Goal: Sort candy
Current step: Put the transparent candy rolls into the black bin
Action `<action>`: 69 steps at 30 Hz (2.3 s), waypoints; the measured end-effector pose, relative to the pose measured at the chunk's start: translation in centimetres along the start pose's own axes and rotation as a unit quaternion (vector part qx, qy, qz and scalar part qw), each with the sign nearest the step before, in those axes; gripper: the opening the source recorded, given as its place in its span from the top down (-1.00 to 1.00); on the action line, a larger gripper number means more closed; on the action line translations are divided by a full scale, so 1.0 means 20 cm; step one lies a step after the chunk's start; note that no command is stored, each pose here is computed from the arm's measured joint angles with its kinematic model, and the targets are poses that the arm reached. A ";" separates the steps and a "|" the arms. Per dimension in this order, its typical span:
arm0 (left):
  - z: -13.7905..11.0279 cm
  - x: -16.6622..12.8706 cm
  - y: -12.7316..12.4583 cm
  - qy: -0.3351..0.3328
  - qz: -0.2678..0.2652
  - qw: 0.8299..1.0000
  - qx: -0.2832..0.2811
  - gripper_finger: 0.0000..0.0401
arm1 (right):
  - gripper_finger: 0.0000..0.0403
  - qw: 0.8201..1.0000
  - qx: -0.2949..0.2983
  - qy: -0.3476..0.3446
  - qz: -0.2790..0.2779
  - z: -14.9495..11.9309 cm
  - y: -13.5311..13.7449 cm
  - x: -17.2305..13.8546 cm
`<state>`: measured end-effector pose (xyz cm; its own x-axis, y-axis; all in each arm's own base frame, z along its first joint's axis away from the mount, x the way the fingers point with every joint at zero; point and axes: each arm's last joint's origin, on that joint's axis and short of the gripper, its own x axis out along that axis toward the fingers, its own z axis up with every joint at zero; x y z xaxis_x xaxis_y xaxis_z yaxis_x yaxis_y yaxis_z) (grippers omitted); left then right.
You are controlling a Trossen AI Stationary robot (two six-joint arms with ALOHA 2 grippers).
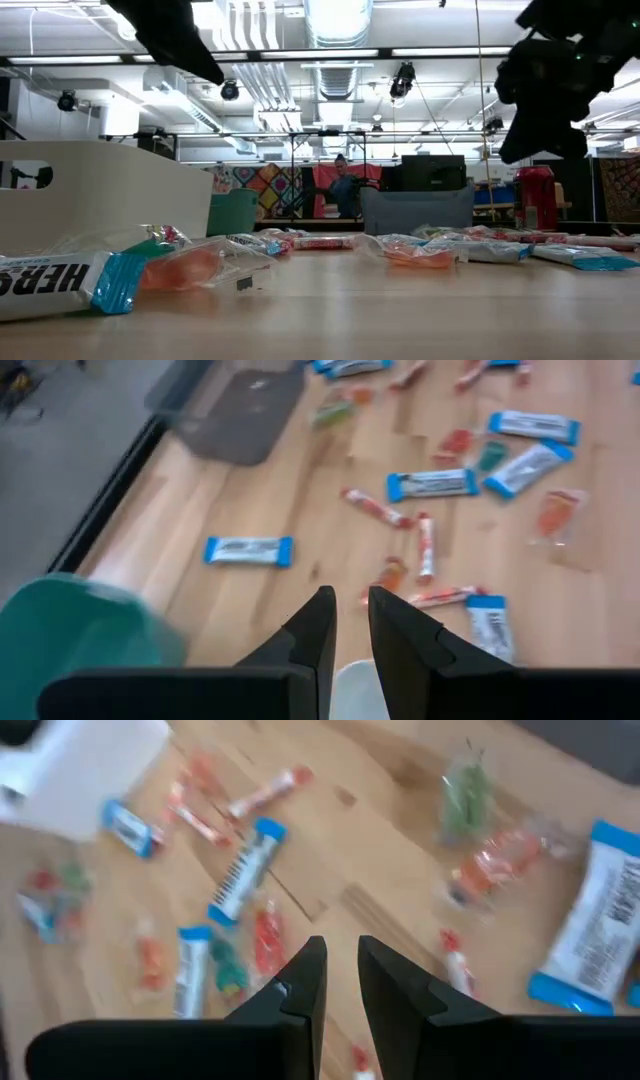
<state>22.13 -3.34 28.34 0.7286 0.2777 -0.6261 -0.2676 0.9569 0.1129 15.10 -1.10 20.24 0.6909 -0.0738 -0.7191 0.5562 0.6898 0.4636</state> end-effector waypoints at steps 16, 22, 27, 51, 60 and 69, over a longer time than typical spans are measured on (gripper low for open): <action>-0.16 0.09 -0.09 -0.042 -0.006 0.998 -0.053 0.76 | 0.72 0.975 -0.034 0.194 -0.101 -0.01 0.17 0.06; -0.11 0.06 -0.09 -0.060 0.001 0.997 -0.054 0.76 | 0.70 0.955 -0.042 0.276 -0.101 -0.08 0.21 0.14; -0.08 0.05 -0.09 -0.067 0.000 0.997 -0.046 0.76 | 0.51 0.942 -0.052 0.307 -0.129 -0.12 0.22 0.22; -0.08 0.05 -0.09 -0.072 0.006 0.997 -0.040 0.76 | 0.50 0.928 -0.130 0.309 -0.164 -0.17 0.21 0.45; -0.07 0.05 -0.09 -0.073 0.007 0.997 -0.040 0.76 | 0.92 0.931 -0.128 0.303 -0.159 -0.17 0.22 0.45; -0.07 0.05 -0.09 -0.077 0.006 0.996 -0.043 0.76 | 0.94 0.942 -0.130 0.273 -0.145 -0.14 0.24 0.44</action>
<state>22.46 -4.86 26.41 0.8114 0.3042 -0.4991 -0.3241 0.9448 0.0489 22.50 3.59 14.60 0.1473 0.0464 -0.9880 0.5038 0.8561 0.1153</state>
